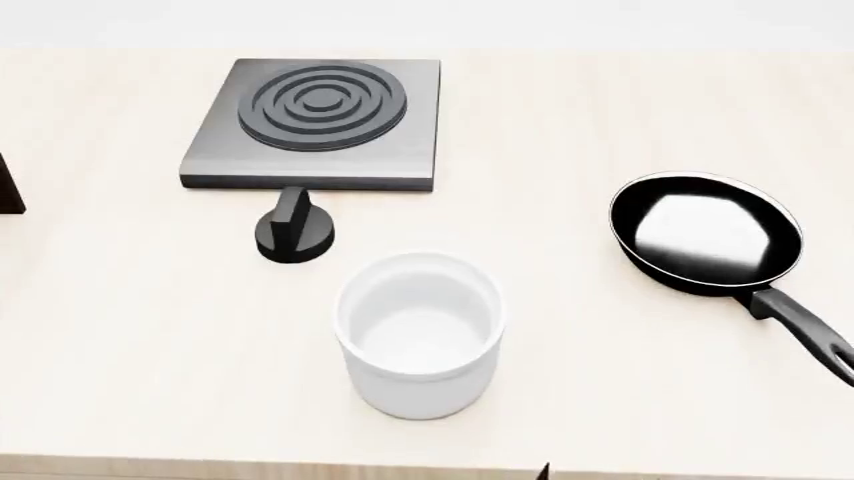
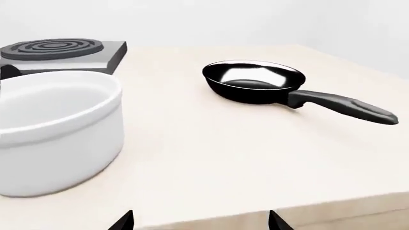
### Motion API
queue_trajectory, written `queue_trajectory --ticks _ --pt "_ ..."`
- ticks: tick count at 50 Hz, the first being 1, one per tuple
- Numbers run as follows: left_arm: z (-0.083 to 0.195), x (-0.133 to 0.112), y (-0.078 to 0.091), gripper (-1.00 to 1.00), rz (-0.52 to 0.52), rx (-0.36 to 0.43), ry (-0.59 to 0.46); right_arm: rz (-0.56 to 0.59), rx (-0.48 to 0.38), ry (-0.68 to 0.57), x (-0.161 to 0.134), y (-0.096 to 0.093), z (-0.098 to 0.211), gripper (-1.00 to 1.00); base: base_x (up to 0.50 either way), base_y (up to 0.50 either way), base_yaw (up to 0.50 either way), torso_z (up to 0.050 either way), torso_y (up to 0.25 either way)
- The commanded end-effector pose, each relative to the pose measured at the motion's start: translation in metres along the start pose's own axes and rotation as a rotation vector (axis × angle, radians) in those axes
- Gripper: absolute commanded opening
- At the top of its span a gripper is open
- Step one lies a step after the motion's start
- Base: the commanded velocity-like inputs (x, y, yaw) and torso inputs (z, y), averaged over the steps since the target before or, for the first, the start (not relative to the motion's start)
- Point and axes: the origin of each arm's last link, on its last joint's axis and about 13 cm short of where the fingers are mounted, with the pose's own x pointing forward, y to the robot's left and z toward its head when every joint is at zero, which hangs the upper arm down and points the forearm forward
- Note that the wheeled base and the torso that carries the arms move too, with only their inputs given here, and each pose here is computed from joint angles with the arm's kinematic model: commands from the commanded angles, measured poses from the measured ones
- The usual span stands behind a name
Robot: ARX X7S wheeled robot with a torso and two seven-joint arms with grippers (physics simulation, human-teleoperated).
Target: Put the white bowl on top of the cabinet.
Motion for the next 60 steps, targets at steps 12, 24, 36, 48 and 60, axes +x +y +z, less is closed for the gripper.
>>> queue_trajectory --ticks 12,24,36,48,60 --pt "-0.002 0.0 -0.001 1.0 0.008 -0.009 0.01 0.053 -0.005 -0.209 -0.026 -0.009 0.072 1.0 0.0 0.0 0.0 0.0 0.0" --pt "-0.004 0.0 -0.001 1.0 0.009 -0.016 0.017 0.074 0.017 -0.293 -0.041 -0.008 0.091 1.0 0.0 0.01 0.0 0.0 0.0" --pt "-0.005 0.0 -0.001 1.0 0.008 -0.017 0.02 0.079 0.013 -0.311 -0.045 -0.006 0.097 1.0 0.02 0.48 0.0 0.0 0.0" --pt "-0.005 0.001 -0.001 1.0 0.009 -0.016 0.019 0.079 0.017 -0.324 -0.047 -0.006 0.1 1.0 0.03 0.5 0.0 0.0 0.0" --pt "-0.005 0.0 -0.002 1.0 0.007 -0.016 0.021 0.079 0.022 -0.321 -0.047 -0.006 0.1 1.0 0.03 0.5 0.0 0.0 0.0"
